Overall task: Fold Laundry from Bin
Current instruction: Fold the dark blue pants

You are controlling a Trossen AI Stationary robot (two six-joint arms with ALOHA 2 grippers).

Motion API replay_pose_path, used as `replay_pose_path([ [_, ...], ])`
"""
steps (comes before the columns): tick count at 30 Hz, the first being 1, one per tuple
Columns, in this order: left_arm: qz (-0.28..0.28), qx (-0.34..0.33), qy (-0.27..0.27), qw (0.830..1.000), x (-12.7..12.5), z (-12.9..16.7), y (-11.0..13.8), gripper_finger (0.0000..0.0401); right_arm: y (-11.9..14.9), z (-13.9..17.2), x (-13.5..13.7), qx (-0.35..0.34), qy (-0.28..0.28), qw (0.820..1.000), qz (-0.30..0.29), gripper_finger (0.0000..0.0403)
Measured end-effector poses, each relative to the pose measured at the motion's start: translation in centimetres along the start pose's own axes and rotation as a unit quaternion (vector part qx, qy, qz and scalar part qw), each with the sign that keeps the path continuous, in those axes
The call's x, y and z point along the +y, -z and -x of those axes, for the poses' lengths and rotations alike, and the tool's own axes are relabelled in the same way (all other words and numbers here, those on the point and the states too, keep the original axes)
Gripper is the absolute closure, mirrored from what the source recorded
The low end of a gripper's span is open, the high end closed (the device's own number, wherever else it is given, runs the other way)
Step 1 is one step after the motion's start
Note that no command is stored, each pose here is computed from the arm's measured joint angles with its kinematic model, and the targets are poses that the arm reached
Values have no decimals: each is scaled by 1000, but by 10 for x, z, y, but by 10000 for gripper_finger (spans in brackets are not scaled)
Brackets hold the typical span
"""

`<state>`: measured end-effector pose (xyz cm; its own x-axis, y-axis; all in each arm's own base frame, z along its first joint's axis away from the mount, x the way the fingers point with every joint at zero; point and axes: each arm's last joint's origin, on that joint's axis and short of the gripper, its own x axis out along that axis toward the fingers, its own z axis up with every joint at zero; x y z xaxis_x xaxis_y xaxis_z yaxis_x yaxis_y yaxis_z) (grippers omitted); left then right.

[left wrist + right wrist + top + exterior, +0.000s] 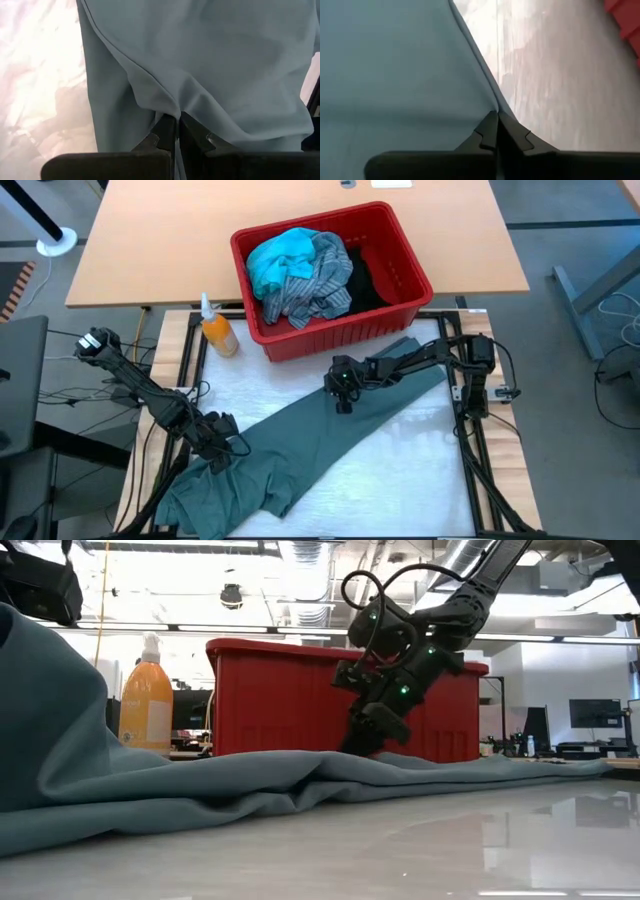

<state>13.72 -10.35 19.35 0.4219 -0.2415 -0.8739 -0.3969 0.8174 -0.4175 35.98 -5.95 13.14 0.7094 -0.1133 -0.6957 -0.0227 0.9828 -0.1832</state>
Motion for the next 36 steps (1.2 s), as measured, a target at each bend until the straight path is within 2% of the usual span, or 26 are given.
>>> replay_pose_path([
  [4,-1,2,1,1000,0,0,0,401,-1,2,-1,-1,6,1000,-13,319],
  [8,-6,5,2,1000,0,0,0,401,-6,12,-7,-9,13,998,-61,275],
  [13,0,7,-2,1000,1,0,1,401,-21,46,-13,-24,16,994,-105,228],
  [17,4,16,-17,1000,4,0,2,394,-19,81,-11,31,-6,985,-169,209],
  [21,-9,25,-23,999,5,0,3,359,9,101,-2,117,-9,966,-229,208],
  [24,-18,32,-34,999,7,0,4,324,33,112,6,143,-10,952,-269,214],
  [27,-16,39,-48,998,10,1,4,292,57,124,15,148,-6,937,-315,222],
  [30,-31,49,-50,997,9,6,1,268,78,136,19,140,26,921,-362,231],
  [36,-39,57,-82,994,12,23,-12,251,116,153,23,139,95,878,-448,245],
])
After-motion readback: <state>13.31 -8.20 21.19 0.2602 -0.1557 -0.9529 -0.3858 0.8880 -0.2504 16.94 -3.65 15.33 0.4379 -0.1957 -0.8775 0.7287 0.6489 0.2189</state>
